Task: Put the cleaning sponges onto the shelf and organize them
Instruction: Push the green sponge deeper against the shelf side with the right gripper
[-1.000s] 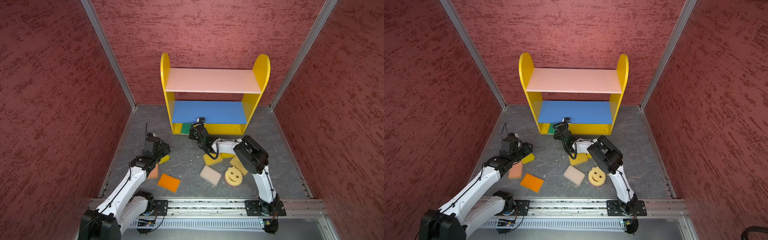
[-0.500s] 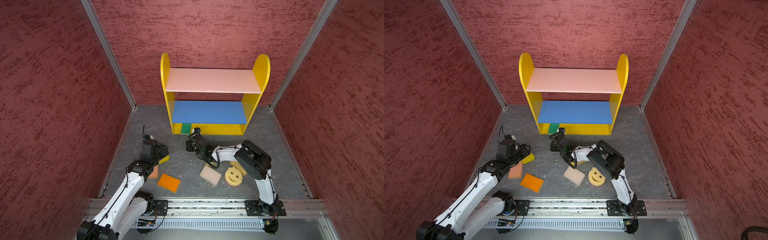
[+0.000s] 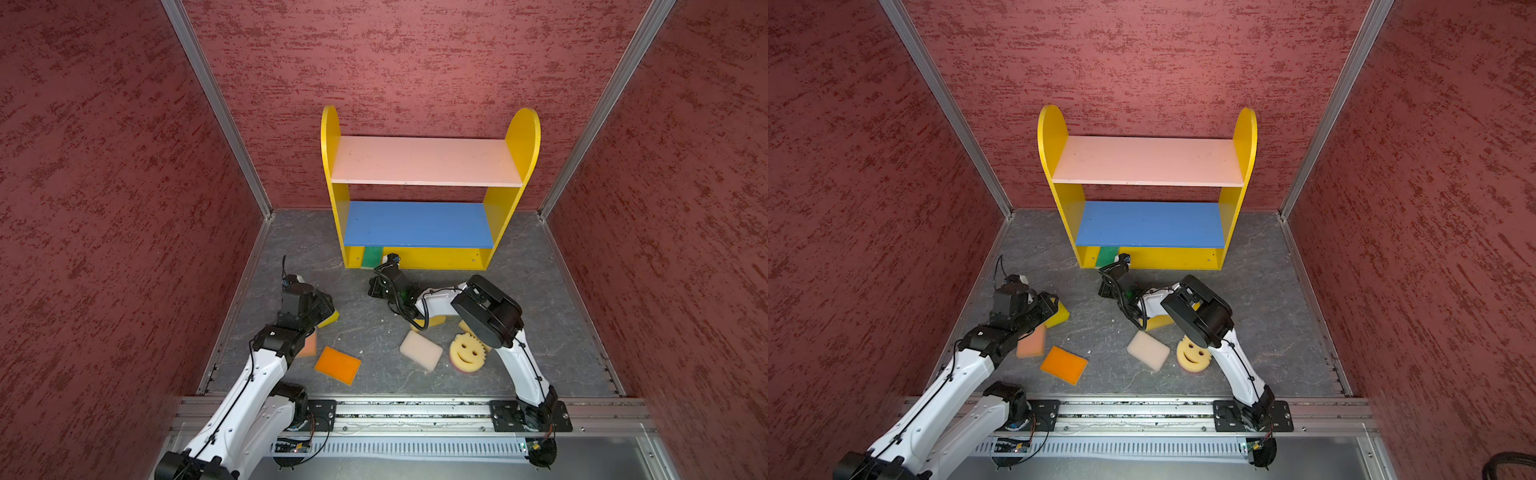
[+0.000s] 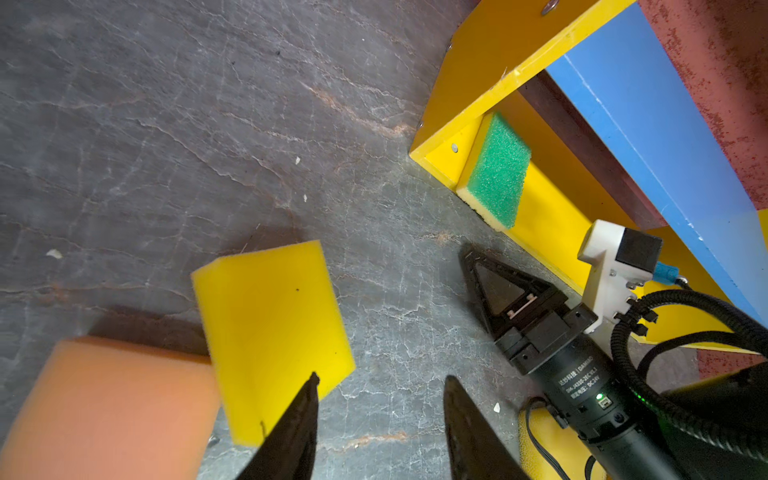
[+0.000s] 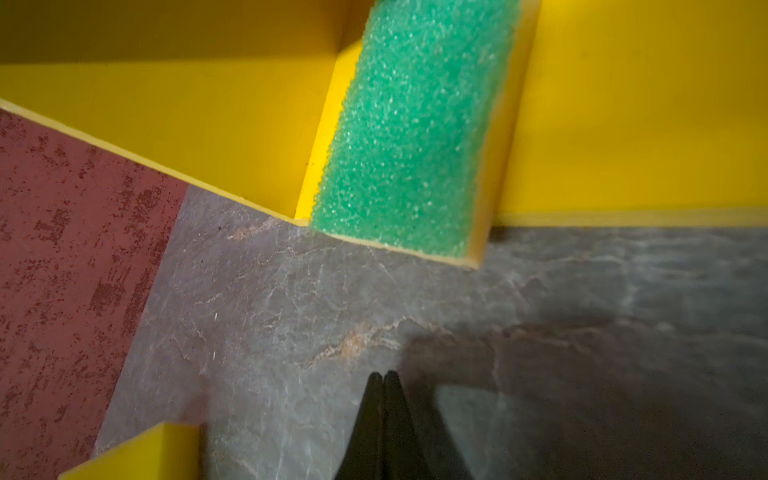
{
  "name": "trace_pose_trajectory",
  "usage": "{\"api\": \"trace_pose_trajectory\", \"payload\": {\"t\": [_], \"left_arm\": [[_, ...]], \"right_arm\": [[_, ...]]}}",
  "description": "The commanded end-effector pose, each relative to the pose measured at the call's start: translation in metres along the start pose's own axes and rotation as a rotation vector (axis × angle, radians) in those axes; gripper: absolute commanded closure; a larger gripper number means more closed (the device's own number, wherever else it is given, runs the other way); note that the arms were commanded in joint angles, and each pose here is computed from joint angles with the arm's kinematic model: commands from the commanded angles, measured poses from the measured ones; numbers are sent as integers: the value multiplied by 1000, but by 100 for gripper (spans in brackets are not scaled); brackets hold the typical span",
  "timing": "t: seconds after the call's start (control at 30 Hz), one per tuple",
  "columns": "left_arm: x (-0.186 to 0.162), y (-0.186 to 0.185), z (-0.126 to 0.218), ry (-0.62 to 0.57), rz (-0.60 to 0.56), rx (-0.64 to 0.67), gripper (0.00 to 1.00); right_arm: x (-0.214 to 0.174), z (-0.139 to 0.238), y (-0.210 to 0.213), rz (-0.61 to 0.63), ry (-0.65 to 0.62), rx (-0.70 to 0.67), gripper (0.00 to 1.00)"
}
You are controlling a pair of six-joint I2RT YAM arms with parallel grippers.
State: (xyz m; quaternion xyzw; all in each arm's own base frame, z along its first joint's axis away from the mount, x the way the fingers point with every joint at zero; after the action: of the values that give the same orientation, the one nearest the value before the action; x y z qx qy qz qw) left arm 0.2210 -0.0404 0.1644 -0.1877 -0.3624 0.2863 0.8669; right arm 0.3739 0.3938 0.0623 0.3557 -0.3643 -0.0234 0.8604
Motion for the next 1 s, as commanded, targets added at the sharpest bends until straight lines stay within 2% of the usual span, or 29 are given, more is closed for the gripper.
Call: {"api": "trace_pose_trajectory", "payload": {"t": [0.0, 0.27, 0.97], "left_arm": [[-3, 5, -1, 8, -1, 6, 51], [-2, 6, -3, 8, -4, 10, 51], [0, 5, -6, 15, -4, 15, 49]], "right_arm": [[13, -8, 6, -45, -57, 47, 100], [13, -24, -15, -139, -87, 52, 100], [32, -42, -23, -198, -121, 45, 100]]}}
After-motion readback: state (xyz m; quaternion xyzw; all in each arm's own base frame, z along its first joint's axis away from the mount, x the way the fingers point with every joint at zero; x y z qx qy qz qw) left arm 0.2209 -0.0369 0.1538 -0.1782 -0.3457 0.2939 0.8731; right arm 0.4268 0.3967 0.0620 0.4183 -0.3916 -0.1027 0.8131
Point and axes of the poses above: each gripper's point midway between its finger pads, its own z axis back along the fingers, its own y axis along the line the jaws close on, x = y × z, the point moved 6 cm from there along z, back along the fingers, and after that the axes turned 3 degrees about z, right-handed, at the moved point
